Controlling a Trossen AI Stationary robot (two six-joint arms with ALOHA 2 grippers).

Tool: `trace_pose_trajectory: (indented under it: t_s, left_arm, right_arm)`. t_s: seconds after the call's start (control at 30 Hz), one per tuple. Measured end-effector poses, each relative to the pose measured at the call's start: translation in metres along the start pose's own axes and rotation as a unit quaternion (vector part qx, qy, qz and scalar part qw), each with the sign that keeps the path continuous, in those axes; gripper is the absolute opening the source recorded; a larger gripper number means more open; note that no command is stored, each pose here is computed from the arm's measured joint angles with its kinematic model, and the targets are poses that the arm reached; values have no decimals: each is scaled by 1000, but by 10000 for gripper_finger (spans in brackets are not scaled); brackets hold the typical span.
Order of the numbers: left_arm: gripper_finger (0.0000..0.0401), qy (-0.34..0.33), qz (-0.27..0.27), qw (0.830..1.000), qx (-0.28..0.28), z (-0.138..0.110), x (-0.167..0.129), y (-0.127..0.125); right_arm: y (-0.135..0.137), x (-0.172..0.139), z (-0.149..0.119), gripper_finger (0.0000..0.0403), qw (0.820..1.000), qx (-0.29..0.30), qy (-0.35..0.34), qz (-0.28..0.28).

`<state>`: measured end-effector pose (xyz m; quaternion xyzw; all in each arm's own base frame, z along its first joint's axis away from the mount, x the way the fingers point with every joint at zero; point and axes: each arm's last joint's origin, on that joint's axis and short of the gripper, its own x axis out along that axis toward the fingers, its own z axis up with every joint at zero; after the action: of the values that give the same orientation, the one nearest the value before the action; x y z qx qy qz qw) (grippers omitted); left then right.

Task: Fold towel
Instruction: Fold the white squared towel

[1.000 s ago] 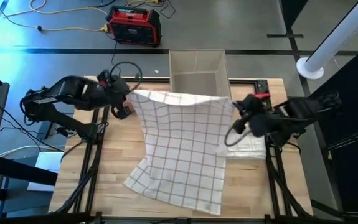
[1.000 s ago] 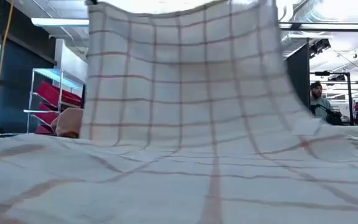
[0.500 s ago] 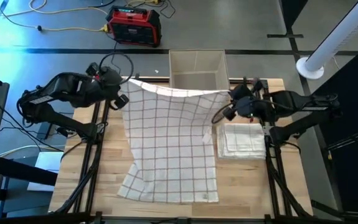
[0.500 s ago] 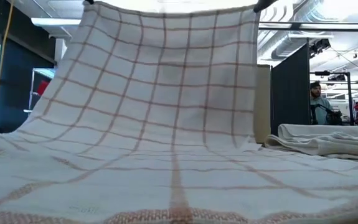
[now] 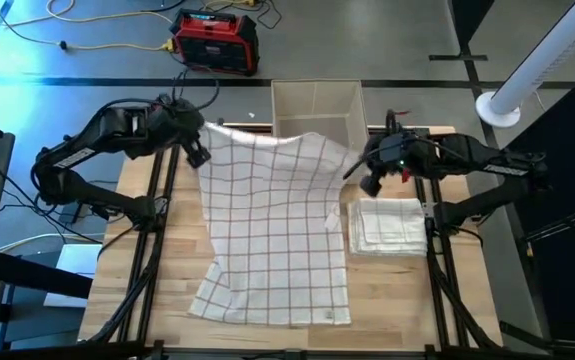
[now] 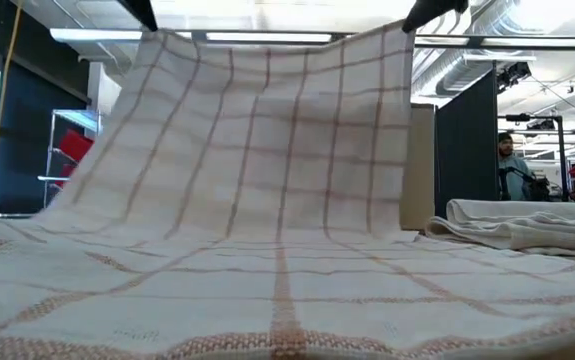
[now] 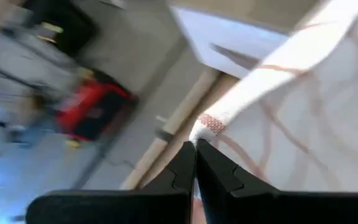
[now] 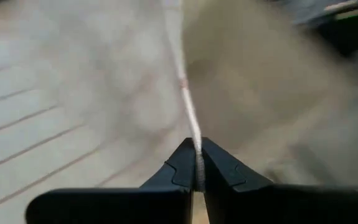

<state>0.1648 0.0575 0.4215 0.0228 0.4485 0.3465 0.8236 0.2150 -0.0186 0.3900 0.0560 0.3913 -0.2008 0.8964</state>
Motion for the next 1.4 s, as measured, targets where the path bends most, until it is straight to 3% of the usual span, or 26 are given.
trace_pose_trajectory:
  t_s: [0.1, 0.23, 0.43, 0.6, 0.8, 0.93, 1.07, 1.27, 1.4]
  left_arm:
    - [0, 43, -99, 994, -1, -8, 4, -8]
    - [0, 106, -210, 972, -7, -20, 14, -23]
    - [0, 159, -283, 946, 2, -42, 26, -59]
    - [0, 241, -369, 898, 10, -67, 34, -92]
    - [0, 277, -432, 858, 13, -81, 29, -119]
    - [0, 256, -457, 852, 20, -86, 28, -137]
    - [0, 286, -450, 845, 22, -106, 40, -156]
    - [0, 289, -487, 824, 13, -124, 50, -181]
    - [0, 289, -502, 815, 8, -137, 51, -193]
  right_arm:
    - [7, 5, -8, 2, 996, 15, 49, 72]
    - [22, 26, -33, 2, 983, 17, 124, 132]
    - [51, 63, -75, 2, 954, 43, 196, 222]
    - [75, 80, -105, 2, 924, 68, 229, 298]
    - [109, 79, -128, 2, 876, 77, 241, 410]
    - [128, 81, -139, 2, 868, 55, 237, 432]
    - [145, 98, -149, 2, 863, 52, 250, 436]
    - [178, 119, -168, 2, 837, 27, 276, 472]
    - [193, 128, -178, 2, 830, 16, 278, 483]
